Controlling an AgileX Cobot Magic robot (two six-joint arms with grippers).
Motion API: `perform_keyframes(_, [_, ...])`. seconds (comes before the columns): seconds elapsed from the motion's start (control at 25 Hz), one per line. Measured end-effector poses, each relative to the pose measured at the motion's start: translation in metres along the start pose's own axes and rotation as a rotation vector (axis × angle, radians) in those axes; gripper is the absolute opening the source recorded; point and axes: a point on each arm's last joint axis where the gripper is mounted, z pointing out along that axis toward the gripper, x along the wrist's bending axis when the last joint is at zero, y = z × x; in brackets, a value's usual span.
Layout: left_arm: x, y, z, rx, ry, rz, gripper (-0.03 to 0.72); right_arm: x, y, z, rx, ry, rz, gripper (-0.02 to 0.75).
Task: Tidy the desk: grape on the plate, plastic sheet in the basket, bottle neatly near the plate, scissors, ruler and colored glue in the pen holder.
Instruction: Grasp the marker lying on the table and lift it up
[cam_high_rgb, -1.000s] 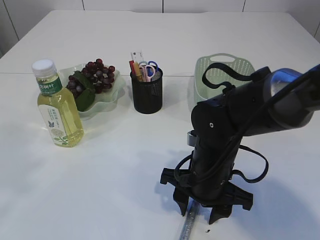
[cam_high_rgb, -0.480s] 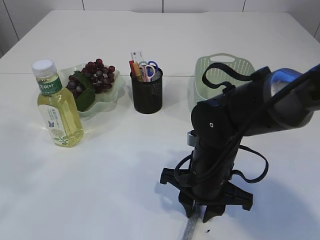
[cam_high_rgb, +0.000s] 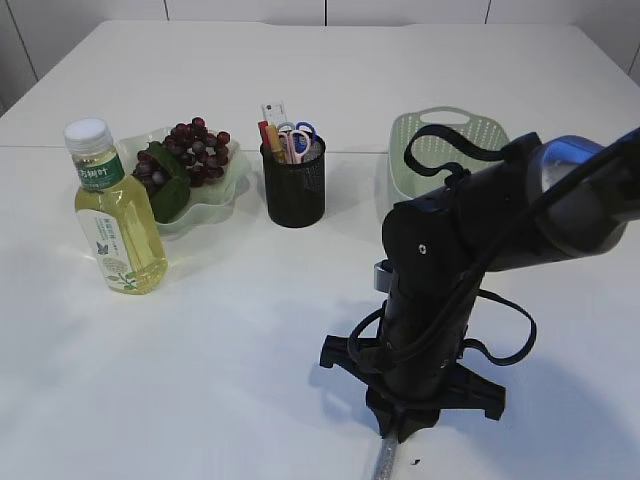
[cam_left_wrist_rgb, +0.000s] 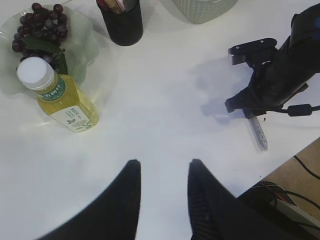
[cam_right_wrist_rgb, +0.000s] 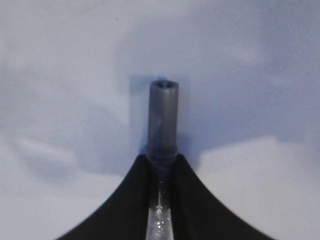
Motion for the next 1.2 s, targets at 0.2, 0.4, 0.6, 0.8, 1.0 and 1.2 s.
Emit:
perform_keyframes(0.2, [0.000, 0.000, 0.000, 0.000, 0.000, 0.000, 0.237, 0.000, 0.000, 0.000, 0.000, 0.000, -0.005, 0.093])
perform_keyframes(0.4, [0.001, 0.000, 0.000, -0.001, 0.007, 0.004, 0.237, 0.000, 0.000, 0.000, 0.004, -0.005, -0.102, 0.091])
perform_keyframes(0.6, [0.002, 0.000, 0.000, -0.003, 0.019, 0.008, 0.237, -0.002, -0.004, 0.000, 0.047, -0.021, -0.311, 0.090])
perform_keyframes(0.8, [0.002, 0.000, 0.000, -0.003, 0.020, 0.009, 0.237, -0.004, -0.007, -0.001, 0.088, -0.027, -0.502, 0.090])
perform_keyframes(1.0, [0.002, 0.000, 0.000, -0.003, 0.024, 0.010, 0.237, 0.000, -0.007, -0.005, 0.087, 0.004, -0.652, 0.090])
perform_keyframes(1.2, [0.004, 0.001, 0.000, -0.007, 0.046, 0.017, 0.237, 0.009, -0.003, -0.026, -0.008, 0.068, -0.764, 0.090])
